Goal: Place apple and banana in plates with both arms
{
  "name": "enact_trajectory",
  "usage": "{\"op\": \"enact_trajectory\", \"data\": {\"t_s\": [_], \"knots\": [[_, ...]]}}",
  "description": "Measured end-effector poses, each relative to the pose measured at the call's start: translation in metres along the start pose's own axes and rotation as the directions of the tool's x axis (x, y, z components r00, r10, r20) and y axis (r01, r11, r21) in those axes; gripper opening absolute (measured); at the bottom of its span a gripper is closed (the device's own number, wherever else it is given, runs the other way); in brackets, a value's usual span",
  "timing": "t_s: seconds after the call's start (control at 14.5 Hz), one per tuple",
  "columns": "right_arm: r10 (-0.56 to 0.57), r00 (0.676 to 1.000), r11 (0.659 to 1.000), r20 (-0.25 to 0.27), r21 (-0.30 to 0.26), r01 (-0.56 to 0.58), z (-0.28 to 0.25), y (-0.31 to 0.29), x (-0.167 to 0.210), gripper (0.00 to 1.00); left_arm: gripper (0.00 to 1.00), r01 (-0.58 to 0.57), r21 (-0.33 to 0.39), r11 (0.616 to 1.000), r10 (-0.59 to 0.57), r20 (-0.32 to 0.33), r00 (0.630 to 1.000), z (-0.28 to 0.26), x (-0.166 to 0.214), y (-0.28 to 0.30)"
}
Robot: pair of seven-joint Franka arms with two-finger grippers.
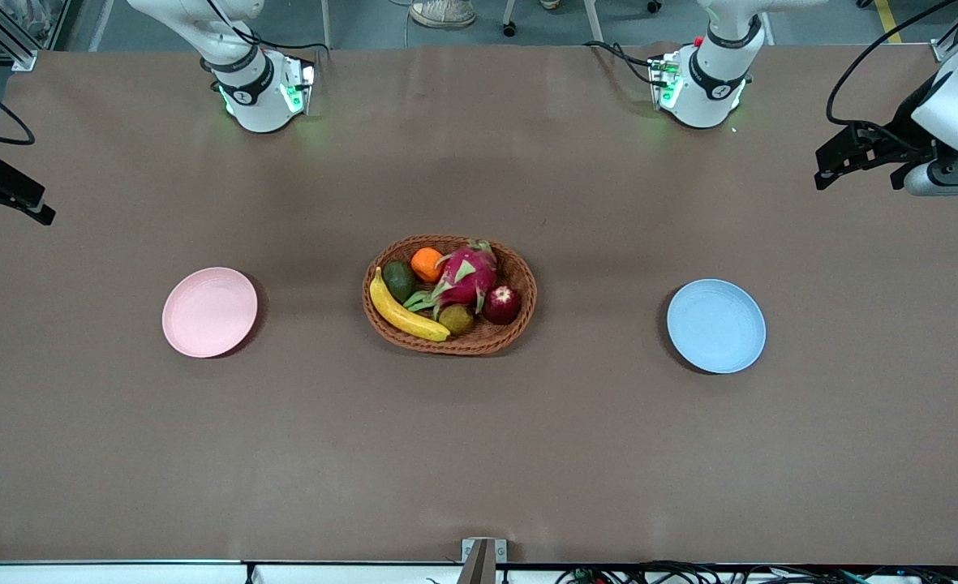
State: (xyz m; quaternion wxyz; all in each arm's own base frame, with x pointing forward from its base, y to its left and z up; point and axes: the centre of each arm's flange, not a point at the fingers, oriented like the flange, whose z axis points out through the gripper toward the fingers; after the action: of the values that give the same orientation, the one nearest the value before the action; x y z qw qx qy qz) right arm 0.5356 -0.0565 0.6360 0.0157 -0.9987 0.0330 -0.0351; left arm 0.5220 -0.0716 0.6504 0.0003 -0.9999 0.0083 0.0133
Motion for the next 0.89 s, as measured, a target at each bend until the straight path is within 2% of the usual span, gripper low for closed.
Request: {"op": "enact_trajectory", "data": {"t_s": [0.48,0.89], "knots": [[0.000,1.000,1.000,-0.002,0.000,0.000,-0.001,0.000,0.000,1.00,1.00,0.003,-0.001,1.000,-0.002,0.010,1.000,0.006,0.006,-0.002],[-0.002,1.000,1.000,0.010,0.000,0.002,0.001,-0.001,-0.001,1.00,1.00,-0.042,-0.010,0.999,0.043,0.077,0.996,0.062,0.042,0.025]]}}
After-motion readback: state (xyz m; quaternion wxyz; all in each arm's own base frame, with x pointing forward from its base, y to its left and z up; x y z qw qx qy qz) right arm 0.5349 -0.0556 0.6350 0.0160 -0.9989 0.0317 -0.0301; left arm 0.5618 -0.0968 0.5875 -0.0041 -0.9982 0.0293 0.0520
